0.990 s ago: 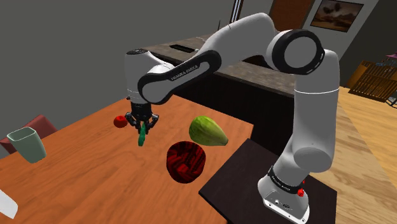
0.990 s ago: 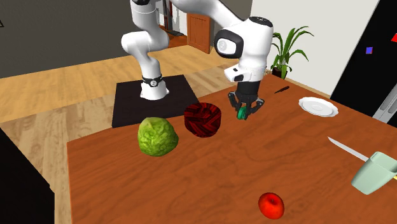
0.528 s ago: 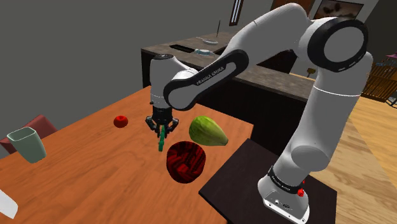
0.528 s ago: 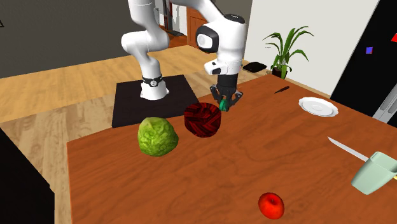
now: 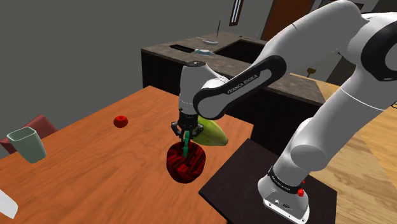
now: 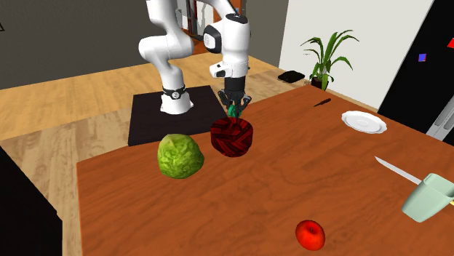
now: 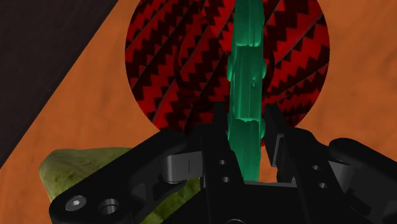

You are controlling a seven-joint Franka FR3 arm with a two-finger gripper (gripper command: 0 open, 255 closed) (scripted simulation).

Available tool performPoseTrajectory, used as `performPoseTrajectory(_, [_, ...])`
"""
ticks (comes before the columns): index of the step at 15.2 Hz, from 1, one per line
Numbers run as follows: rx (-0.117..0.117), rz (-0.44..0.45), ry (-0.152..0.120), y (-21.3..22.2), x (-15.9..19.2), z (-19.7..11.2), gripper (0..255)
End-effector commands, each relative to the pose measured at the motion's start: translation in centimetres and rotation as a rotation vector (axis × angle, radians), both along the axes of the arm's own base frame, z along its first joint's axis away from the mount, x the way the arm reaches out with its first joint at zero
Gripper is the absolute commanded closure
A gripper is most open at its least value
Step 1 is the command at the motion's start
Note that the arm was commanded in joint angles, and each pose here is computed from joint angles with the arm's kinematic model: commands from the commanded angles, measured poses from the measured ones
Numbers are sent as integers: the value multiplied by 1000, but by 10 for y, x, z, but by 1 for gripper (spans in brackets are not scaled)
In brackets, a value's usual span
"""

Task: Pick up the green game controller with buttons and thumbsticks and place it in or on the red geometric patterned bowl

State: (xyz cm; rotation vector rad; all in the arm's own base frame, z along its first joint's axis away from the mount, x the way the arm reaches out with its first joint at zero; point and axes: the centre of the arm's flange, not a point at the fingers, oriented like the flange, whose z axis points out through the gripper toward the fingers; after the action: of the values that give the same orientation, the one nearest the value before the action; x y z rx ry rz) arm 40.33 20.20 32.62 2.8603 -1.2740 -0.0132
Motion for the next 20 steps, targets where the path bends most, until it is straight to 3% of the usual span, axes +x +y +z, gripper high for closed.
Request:
performPoseTrajectory(1, [1,-1,-1,-10,-14,-5,255])
performPoseTrajectory(12, [1,-1,-1,-10,-14,-63,255])
performPoseTrajectory(20, [1,-1,-1,-10,-14,-65,255])
